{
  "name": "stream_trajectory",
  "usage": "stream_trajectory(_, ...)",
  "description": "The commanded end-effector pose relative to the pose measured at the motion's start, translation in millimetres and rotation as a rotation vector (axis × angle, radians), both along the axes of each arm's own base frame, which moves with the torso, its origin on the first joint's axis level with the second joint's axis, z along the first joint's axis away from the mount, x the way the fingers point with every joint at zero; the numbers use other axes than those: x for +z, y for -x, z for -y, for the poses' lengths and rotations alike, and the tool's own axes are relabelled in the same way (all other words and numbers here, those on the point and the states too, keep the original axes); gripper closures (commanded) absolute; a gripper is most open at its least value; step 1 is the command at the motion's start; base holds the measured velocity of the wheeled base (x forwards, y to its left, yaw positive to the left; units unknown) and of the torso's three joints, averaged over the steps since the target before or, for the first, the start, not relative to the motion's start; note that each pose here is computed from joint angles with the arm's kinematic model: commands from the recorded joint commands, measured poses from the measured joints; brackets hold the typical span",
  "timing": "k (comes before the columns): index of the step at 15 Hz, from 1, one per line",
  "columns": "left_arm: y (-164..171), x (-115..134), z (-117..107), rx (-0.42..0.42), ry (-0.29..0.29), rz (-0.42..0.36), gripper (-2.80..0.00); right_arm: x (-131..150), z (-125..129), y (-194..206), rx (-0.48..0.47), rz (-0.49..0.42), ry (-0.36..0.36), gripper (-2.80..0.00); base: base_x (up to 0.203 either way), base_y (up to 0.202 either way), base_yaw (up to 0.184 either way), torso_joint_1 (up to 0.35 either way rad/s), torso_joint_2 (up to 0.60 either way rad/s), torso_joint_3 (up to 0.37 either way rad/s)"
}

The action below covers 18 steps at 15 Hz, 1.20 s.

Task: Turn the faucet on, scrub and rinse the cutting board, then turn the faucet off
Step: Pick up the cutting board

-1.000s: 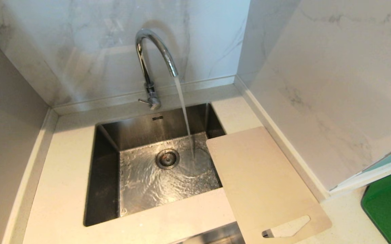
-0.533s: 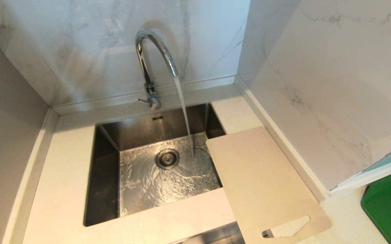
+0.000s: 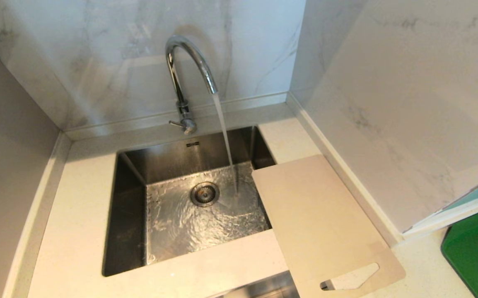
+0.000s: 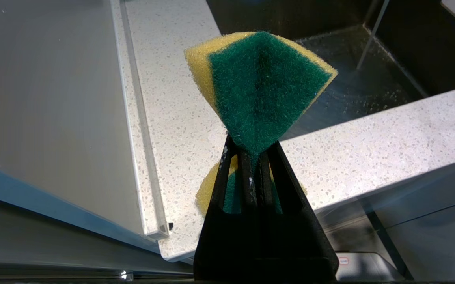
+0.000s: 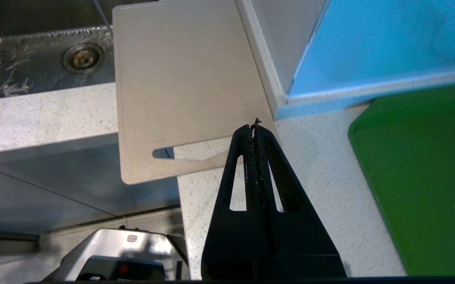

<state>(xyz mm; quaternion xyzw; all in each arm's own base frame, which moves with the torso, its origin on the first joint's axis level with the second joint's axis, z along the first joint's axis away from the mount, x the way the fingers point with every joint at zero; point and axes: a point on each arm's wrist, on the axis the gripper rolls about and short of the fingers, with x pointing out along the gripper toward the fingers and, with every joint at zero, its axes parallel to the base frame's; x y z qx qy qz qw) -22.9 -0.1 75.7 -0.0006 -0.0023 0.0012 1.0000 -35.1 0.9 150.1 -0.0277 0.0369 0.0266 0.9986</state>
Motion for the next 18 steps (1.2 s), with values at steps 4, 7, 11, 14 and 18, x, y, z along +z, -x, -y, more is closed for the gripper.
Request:
stream_trajectory(4,0,0,0,0.001,0.000,0.000,0.00,56,-1,-59,0.080,-0.211,0.239,0.00,0.000,0.000,0.000,0.000,0.00,0.000)
stream_trajectory(7,0,0,0,0.001,0.000,0.000,0.00,71,-2,-90,0.138,-0.276,0.321,0.00,0.000,0.000,0.000,0.000,0.00,0.000)
stream_trajectory(11,0,0,0,0.001,0.000,0.000,0.00,81,-2,-129,0.213,-0.394,0.494,0.00,0.000,0.000,0.000,0.000,0.00,0.000)
stream_trajectory(14,0,0,0,0.001,0.000,0.000,0.00,90,-1,-126,0.251,-0.544,0.571,0.00,0.000,0.000,0.000,0.000,0.00,0.000)
stream_trajectory(18,0,0,0,0.001,0.000,0.000,0.00,100,-3,-145,0.268,-0.625,0.730,0.00,0.000,0.000,0.000,0.000,0.00,0.000)
